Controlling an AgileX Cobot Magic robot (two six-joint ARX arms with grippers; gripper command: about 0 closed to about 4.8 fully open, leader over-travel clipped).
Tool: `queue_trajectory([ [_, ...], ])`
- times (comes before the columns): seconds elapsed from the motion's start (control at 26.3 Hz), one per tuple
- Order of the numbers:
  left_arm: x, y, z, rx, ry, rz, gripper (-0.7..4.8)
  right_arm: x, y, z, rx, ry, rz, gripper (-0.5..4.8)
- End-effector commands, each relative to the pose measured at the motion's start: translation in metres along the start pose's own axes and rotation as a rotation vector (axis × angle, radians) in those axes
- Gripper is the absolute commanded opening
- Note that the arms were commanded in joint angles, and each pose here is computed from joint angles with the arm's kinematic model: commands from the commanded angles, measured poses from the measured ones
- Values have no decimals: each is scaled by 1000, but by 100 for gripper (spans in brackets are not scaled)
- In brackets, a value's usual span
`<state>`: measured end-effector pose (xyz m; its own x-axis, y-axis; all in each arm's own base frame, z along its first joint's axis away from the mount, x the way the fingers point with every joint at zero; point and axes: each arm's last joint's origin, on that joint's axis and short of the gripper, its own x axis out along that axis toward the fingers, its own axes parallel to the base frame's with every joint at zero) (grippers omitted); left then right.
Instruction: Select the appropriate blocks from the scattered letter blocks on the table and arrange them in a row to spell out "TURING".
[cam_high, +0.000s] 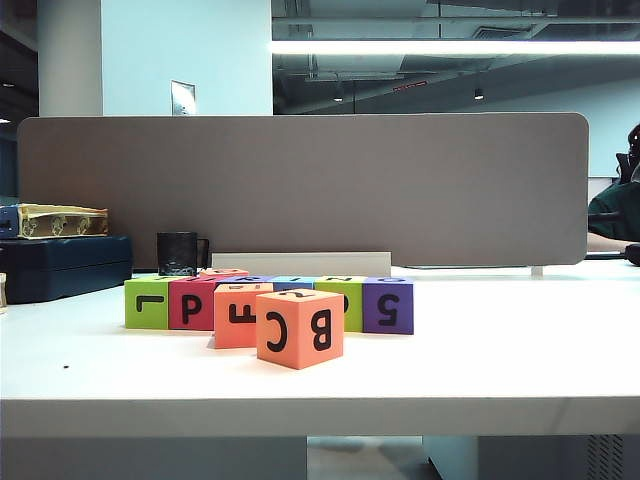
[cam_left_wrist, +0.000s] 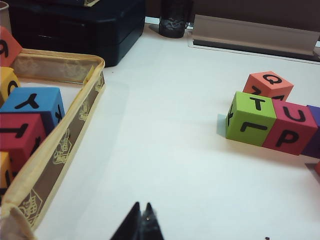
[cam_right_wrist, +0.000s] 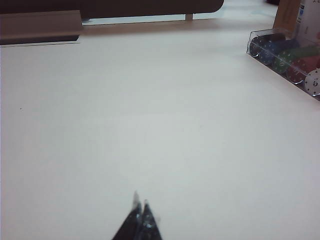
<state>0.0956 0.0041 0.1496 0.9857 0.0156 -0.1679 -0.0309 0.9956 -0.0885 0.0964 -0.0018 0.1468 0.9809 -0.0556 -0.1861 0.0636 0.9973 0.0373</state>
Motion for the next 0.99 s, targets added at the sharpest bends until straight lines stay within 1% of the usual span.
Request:
queue_trajectory([
  [0.04, 0, 0, 0, -3, 2, -6, -5, 0, 0, 0, 5, -6, -4, -1],
  [0.27, 0, 0, 0, -3, 2, -6, -5, 0, 0, 0, 5, -6, 5, -1],
  [0.42, 0, 0, 0, -3, 2, -6, -5, 0, 1, 0, 5, -5, 32, -1],
  [0.99, 0, 0, 0, -3, 2, -6, -5, 0, 1, 0, 5, -6, 29, -1],
])
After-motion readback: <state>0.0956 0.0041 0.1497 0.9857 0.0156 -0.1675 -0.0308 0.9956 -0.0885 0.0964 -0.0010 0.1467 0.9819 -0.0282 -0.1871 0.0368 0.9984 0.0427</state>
